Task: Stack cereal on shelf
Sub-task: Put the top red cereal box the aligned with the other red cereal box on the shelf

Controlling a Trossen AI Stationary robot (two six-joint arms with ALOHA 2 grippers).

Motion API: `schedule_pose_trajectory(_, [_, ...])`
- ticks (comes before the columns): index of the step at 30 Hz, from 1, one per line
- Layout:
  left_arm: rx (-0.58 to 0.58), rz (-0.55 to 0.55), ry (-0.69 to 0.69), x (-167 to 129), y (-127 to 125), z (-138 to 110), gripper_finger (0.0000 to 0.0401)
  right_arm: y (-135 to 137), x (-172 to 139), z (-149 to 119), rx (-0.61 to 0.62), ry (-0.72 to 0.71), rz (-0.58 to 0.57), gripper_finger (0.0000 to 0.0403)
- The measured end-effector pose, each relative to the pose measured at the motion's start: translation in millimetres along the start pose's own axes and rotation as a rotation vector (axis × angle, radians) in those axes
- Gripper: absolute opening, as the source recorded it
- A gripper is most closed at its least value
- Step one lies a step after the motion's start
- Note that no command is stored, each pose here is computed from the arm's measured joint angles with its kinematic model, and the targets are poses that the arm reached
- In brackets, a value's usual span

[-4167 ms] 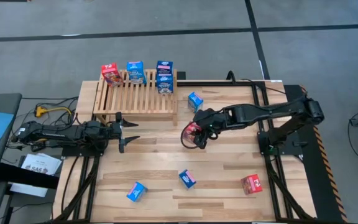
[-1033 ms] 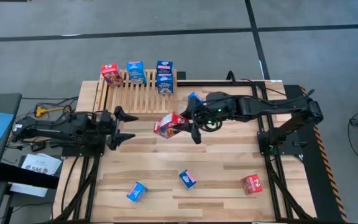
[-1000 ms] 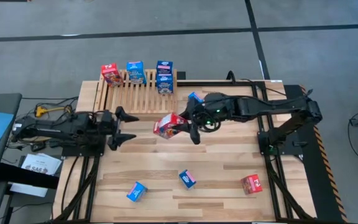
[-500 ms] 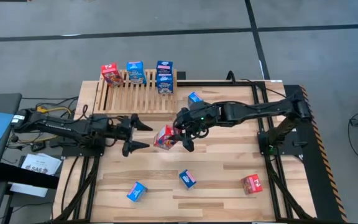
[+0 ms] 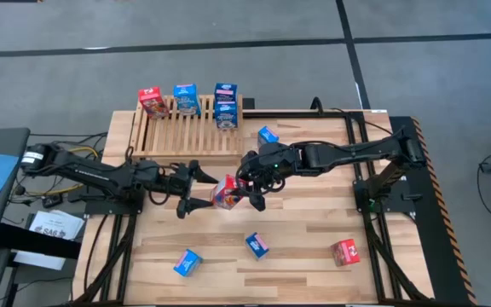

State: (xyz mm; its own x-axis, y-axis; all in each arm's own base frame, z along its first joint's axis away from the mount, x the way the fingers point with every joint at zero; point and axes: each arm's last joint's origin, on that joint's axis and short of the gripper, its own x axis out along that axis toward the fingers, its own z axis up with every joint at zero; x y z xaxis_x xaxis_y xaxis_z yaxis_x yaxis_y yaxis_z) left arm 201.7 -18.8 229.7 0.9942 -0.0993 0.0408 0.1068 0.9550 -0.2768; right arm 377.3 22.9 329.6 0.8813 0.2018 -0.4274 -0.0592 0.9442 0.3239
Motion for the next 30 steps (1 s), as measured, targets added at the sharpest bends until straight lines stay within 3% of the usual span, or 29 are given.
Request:
schedule_pose_trajectory(9, [0.000, -0.018, -0.076, 10.7, 0.4, -0.6, 0.0382, 1.5, 0.2, -0.5, 0.007, 0.002, 0.003, 0.0180])
schedule_pose_trajectory(16, [0.041, -0.057, -0.055, 31.8, -2.7, 5.9, 0.0371, 1.3, 0.1, -0.4, 0.007, 0.001, 0.002, 0.0180])
schedule_pose_trajectory(30, [0.064, -0.003, -0.022, 40.7, -3.2, 12.6, 0.0218, 1.0, 0.0, -0.9, 0.009, 0.007, 0.000, 0.0180])
